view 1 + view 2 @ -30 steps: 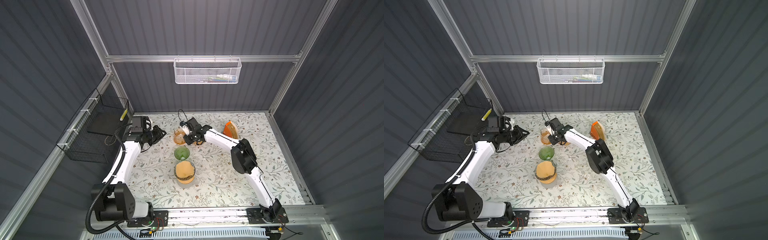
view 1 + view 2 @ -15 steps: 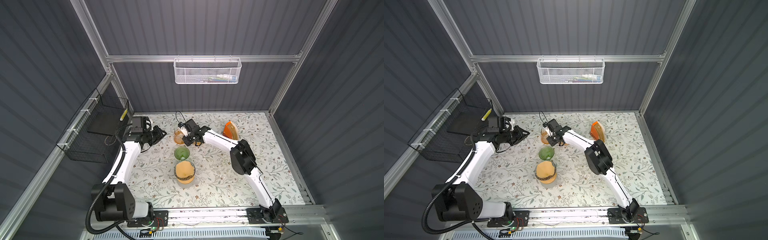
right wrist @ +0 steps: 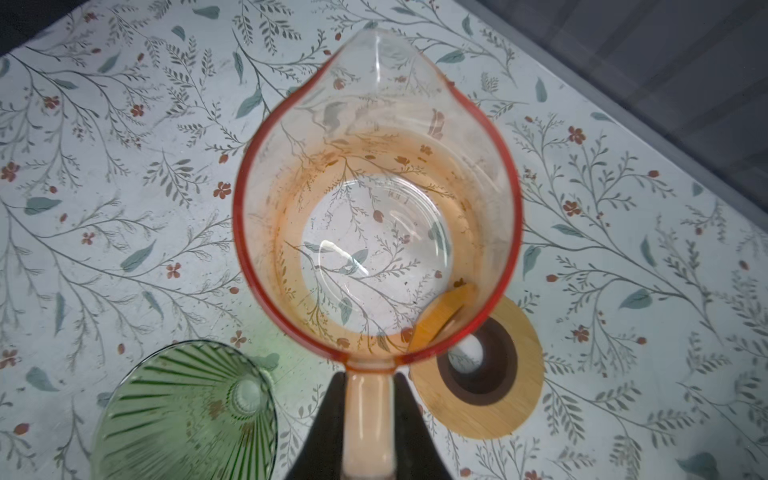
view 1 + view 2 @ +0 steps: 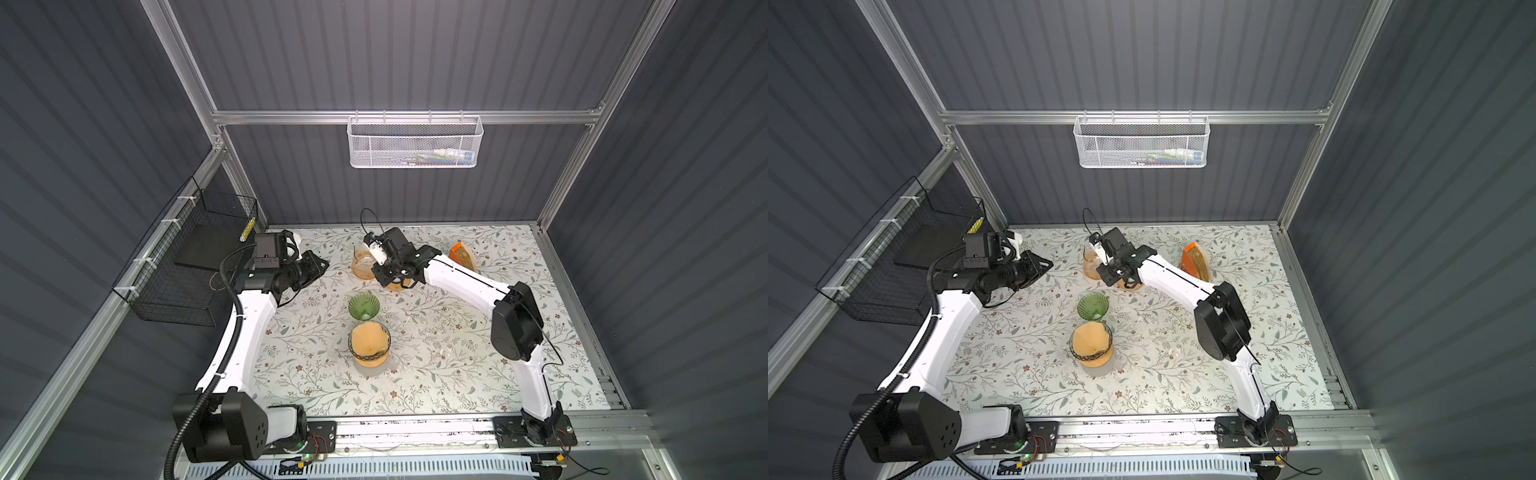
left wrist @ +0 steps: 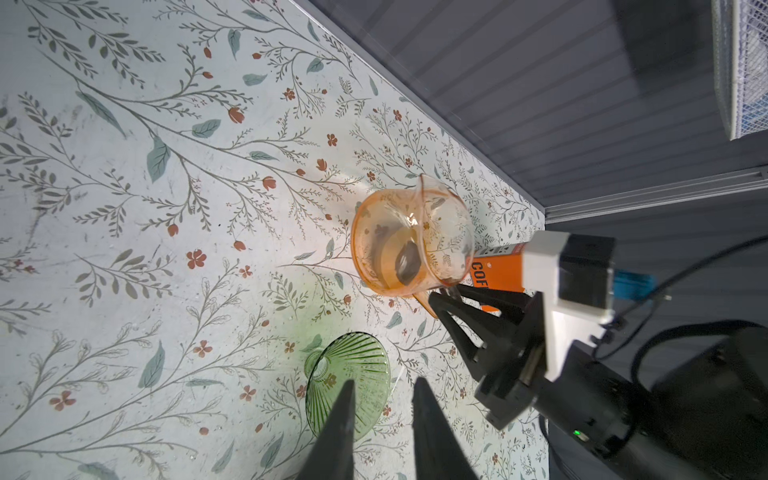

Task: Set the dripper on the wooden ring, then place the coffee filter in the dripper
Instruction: 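Carry the orange pitcher toward the clear dripper with the right gripper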

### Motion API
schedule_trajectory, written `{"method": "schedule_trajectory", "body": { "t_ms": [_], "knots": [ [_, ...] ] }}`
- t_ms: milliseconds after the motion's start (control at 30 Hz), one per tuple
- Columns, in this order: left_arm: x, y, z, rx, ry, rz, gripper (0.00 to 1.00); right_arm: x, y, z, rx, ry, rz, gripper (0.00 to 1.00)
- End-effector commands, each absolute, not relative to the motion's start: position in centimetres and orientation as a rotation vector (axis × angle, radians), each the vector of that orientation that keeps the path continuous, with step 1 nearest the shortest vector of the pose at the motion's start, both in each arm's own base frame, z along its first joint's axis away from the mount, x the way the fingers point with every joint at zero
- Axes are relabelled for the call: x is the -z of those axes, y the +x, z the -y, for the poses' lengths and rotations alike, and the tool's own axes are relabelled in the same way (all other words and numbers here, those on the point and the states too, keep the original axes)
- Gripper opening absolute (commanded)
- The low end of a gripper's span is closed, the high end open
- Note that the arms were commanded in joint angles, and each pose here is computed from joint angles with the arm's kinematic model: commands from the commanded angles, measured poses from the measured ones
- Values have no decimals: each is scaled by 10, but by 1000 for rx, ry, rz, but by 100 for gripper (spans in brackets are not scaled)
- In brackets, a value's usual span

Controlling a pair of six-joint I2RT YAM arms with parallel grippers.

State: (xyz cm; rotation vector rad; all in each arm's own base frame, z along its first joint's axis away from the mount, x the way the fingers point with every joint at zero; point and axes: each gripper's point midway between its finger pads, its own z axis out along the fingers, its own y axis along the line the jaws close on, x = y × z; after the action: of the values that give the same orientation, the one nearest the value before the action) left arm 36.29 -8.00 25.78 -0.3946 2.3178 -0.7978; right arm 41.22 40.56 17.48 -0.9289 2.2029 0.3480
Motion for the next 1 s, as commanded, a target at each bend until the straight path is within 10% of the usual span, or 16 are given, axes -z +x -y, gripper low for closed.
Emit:
{"method": "schedule_trajectory", "body": {
  "t_ms": [0,433,967],
  "knots": [
    [-268,358,80,798,-352,-2308,26,-215,406,-393,-355,-858,-2147,0],
    [-270,350,114,807,-195,-2352,25,-255,331,-311,-333,-728,-2168,0],
    [-232,329,148,800,-121,-2439,24,-174,219,-254,-281,-681,-2321,0]
  ]
}}
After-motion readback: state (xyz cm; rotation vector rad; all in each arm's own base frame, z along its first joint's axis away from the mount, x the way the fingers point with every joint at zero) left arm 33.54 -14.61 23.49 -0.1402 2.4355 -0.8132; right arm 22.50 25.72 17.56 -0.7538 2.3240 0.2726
